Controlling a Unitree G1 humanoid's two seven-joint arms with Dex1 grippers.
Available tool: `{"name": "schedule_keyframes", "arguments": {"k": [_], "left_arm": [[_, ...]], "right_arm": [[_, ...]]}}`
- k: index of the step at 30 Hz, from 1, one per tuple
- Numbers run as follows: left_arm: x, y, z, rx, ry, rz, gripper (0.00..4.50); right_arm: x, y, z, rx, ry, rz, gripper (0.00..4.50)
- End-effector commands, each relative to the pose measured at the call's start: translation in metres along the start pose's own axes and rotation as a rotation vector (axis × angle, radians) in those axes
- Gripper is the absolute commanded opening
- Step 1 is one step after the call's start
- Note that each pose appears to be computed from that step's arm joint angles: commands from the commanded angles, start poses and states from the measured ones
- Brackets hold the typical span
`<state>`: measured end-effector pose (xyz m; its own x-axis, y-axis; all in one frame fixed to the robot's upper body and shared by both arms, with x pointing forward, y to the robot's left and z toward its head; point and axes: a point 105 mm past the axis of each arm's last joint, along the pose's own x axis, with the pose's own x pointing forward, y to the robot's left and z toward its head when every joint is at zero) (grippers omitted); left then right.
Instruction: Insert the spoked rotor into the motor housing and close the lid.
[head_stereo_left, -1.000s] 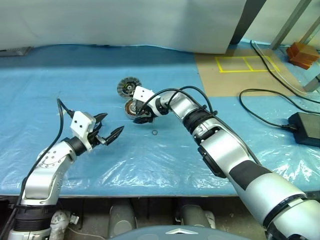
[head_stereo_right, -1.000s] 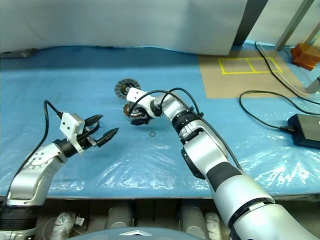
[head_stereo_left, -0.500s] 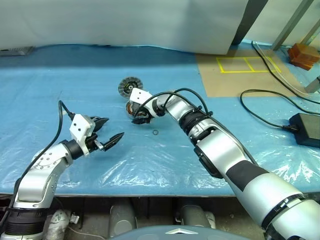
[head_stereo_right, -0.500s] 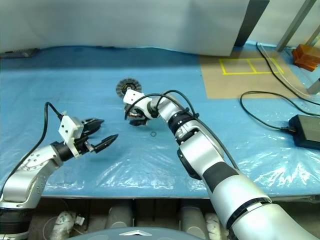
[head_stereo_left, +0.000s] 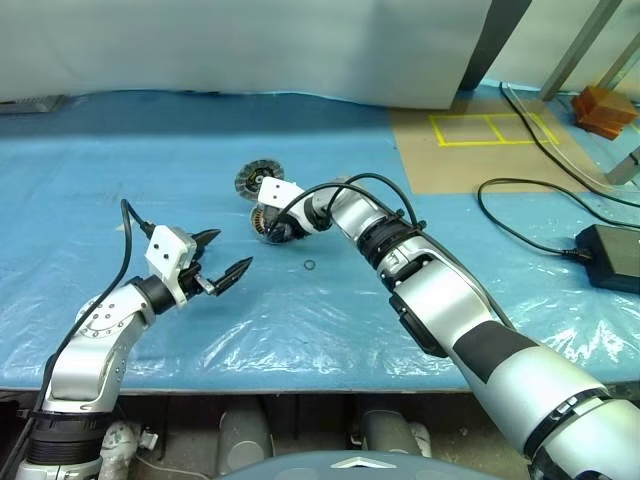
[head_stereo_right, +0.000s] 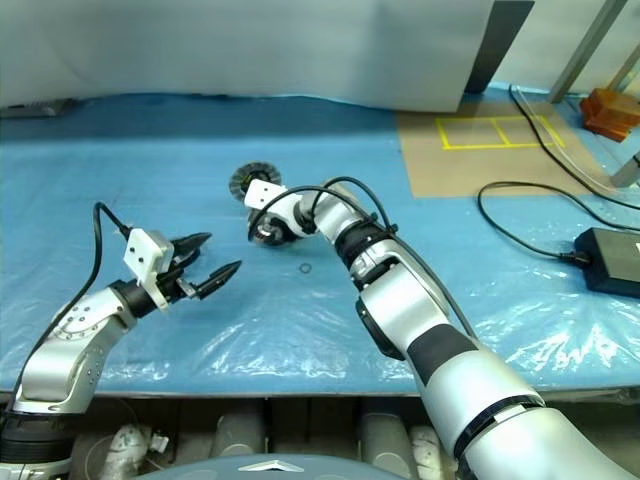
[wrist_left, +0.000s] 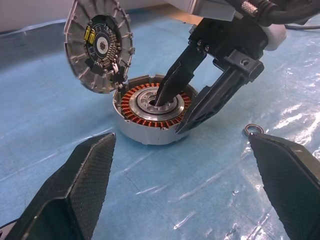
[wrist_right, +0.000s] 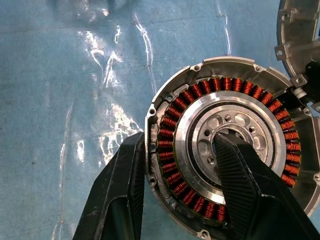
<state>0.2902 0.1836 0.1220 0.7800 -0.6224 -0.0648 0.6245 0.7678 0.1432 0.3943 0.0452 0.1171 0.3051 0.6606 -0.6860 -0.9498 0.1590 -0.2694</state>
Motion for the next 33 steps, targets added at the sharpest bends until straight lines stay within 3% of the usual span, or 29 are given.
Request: {"name": "schedule_keyframes", "arguments": {"k": [1, 6, 13, 18, 19, 23, 29, 33], "left_arm": [[-0.005, 0.004, 0.013, 0.025, -0.046, 0.013, 4.50], [-0.003, 0.007, 0.013, 0.023, -0.048, 0.023, 4.50], [-0.001, -0.001, 0.008, 0.006, -0.036, 0.003, 4.50], [-0.001, -0.003, 0.008, 0.000, -0.034, -0.006, 4.50], [-0.002, -0.002, 0.008, 0.000, -0.032, -0.007, 4.50], [-0.002, -0.001, 0.007, 0.001, -0.030, -0.006, 4.50], [-0.002, 0.000, 0.009, 0.001, -0.035, -0.013, 4.50], [-0.003, -0.002, 0.008, -0.008, -0.028, -0.030, 4.50]], "right_arm": [[0.001, 0.019, 0.014, 0.087, -0.016, 0.112, 1.77], [0.001, 0.049, 0.028, 0.177, -0.013, 0.198, 1.77], [0.018, 0.091, 0.003, 0.252, 0.105, 0.225, 1.77], [0.025, 0.089, -0.020, 0.274, 0.139, 0.186, 1.77], [0.024, 0.088, -0.018, 0.285, 0.126, 0.190, 2.52], [0.014, 0.082, 0.006, 0.297, 0.039, 0.225, 3.74], [-0.027, 0.065, 0.048, 0.232, -0.154, 0.289, 3.74], [-0.060, 0.047, 0.042, 0.281, -0.224, 0.257, 3.74]]}}
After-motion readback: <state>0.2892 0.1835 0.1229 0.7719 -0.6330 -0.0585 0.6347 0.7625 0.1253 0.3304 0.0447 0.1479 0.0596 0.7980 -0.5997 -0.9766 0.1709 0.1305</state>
